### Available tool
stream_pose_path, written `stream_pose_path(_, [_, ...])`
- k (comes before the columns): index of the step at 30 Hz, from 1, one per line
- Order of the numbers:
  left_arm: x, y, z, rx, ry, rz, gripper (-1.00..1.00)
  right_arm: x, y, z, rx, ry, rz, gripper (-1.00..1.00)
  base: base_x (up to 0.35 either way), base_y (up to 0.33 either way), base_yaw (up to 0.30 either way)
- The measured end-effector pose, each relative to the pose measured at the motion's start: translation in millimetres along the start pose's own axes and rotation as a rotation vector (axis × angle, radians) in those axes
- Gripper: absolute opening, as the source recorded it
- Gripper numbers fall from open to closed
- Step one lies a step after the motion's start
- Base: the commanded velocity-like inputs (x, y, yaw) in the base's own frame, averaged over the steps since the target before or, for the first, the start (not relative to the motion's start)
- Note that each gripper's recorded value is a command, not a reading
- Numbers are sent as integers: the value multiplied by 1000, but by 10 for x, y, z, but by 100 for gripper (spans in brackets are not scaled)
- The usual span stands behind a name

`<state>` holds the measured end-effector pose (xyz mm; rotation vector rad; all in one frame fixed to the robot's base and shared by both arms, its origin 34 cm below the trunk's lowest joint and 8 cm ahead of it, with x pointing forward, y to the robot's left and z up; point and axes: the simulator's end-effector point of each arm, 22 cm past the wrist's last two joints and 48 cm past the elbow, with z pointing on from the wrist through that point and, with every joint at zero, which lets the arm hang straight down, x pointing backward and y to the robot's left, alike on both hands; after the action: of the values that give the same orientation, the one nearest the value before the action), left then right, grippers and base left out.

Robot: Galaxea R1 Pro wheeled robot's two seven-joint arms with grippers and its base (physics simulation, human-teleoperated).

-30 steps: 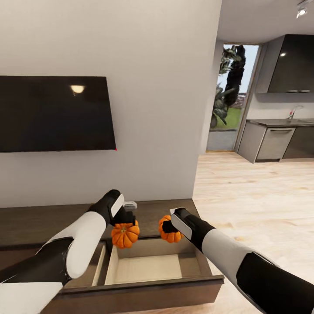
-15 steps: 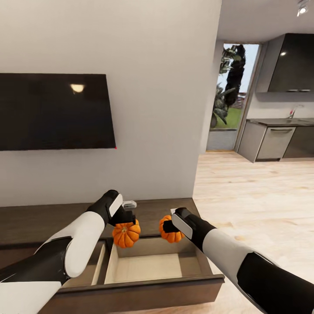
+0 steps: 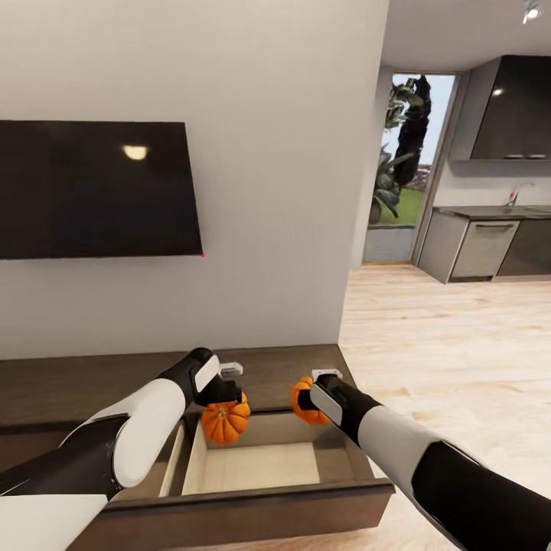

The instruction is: Place each of the two pumpkins and all three candles from the living room inside a cabinet in the living room (use any cabinet), then make sure every cabinet is closed, and position the cauldron so it is next to a table in the living room.

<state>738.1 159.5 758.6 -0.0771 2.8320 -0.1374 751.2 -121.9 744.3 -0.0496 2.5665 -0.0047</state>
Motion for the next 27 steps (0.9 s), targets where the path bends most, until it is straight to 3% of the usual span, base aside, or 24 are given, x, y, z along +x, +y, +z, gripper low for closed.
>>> stream_pose_path(2, [39,6,29,0,13,1,-100,68,52,2,-15,36,-5,-100,0,0,0])
stream_pose_path(7, [139,12,15,4,79,3,-100,91,210,-197,-49,179,-119,-100,0,0,0])
stream_pose_path(10, [89,113,-35,-53,81,12,-100,-40,-47,-261,17,225,-158,-100,0,0,0])
stream_pose_path(12, [63,225,-42,-106,74,19,-100,-127,-114,-274,18,229,-125,-100,0,0,0])
stream_pose_path(13, [40,240,-48,-114,69,19,-100,-191,-178,-286,36,223,-132,-100,0,0,0])
stream_pose_path(18, [-142,236,-120,-122,33,18,-100,-381,-363,-322,76,216,-121,-100,0,0,0])
stream_pose_path(27, [-210,252,-33,-114,-2,4,-100,-347,-391,-210,85,204,-121,-100,0,0,0])
